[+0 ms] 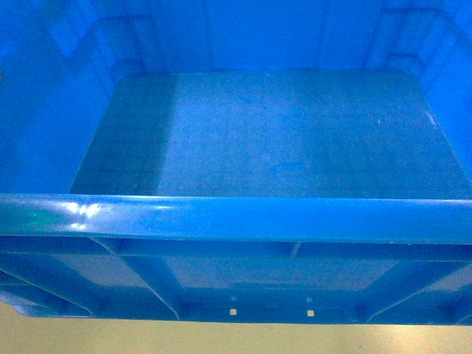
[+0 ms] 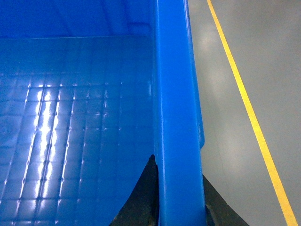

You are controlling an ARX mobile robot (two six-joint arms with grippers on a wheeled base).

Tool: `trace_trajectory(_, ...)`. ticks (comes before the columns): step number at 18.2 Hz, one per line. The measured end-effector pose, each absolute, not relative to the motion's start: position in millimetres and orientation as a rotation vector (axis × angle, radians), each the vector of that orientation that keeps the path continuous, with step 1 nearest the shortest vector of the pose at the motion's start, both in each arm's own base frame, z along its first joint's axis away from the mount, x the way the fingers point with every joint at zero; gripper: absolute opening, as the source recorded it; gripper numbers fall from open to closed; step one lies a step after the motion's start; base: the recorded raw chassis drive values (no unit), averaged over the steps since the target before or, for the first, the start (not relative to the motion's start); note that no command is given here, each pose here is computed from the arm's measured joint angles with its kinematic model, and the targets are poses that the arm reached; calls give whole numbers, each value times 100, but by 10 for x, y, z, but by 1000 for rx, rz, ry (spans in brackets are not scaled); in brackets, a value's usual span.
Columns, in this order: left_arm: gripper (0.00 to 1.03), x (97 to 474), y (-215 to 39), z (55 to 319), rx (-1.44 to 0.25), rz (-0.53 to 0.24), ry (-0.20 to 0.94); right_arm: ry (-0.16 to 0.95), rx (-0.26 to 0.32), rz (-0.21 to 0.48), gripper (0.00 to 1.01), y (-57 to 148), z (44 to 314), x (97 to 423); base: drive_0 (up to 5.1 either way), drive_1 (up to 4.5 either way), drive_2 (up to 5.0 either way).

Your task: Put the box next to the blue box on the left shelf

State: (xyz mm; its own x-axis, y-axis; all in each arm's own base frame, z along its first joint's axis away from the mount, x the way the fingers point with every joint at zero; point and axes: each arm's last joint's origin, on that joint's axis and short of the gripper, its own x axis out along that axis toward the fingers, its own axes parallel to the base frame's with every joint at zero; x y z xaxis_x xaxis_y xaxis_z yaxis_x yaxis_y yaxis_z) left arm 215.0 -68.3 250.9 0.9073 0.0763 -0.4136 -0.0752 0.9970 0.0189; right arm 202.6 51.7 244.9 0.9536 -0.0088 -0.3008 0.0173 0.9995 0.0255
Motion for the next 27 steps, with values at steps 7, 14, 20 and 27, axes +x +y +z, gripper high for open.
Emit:
trace_trajectory(7, 9, 2150, -683, 2511, 2, 77, 426, 306, 28, -14, 10, 517, 2448, 2025, 0, 426, -426)
trace_trajectory(14, 9, 2147, -682, 2513, 2, 78, 425, 306, 28, -14, 10, 517, 2448, 2025, 8, 435, -419)
trace_trajectory(20, 9, 2147, -682, 2512, 3, 78, 427, 306, 28, -13, 9, 517, 2448, 2025, 8, 435, -419)
trace_trajectory(27, 9, 2147, -682, 2513, 3, 77, 425, 306, 28, -14, 9, 517, 2448, 2025, 7, 434, -420)
